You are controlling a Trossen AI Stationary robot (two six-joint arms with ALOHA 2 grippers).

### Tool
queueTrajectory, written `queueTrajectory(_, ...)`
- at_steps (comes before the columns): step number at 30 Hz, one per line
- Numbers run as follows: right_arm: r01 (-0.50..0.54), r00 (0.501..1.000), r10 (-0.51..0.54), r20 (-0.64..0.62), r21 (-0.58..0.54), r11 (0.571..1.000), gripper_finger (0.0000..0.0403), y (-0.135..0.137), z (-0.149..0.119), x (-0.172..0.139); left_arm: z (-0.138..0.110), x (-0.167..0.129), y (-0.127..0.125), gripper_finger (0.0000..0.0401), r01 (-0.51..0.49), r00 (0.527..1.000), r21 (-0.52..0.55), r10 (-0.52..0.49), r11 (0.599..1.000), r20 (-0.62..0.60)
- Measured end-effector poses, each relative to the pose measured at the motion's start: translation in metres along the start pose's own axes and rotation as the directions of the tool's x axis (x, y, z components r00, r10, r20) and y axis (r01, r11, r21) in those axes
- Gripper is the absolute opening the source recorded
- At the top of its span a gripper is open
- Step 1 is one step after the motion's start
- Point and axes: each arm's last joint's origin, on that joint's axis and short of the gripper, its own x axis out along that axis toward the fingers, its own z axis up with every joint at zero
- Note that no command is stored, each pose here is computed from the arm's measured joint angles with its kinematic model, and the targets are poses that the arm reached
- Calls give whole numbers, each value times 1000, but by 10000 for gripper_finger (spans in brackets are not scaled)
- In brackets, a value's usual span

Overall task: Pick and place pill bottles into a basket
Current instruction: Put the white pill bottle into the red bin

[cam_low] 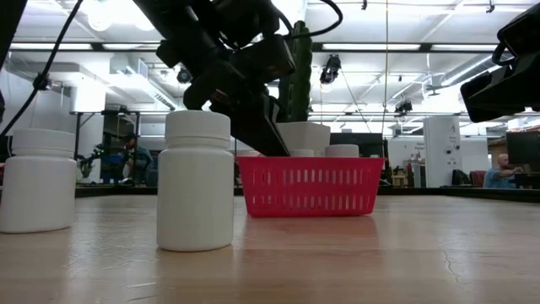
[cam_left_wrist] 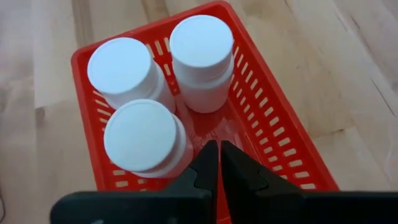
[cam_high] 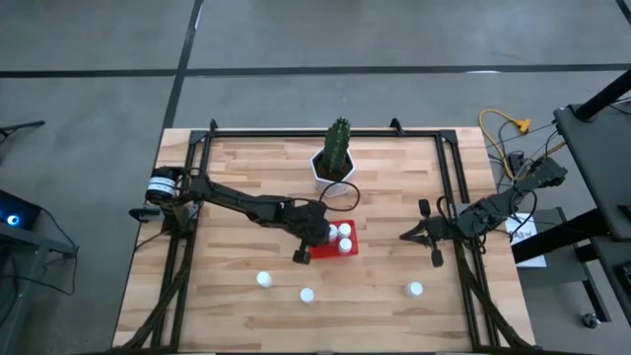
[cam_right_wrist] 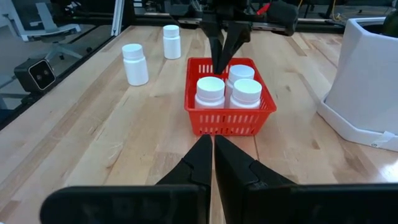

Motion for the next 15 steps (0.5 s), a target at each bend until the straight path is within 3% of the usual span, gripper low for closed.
queueTrajectory(15,0,1000,0,0,1,1000,8,0,0,0,-4,7,2,2,-49,999,-22,48,999,-25)
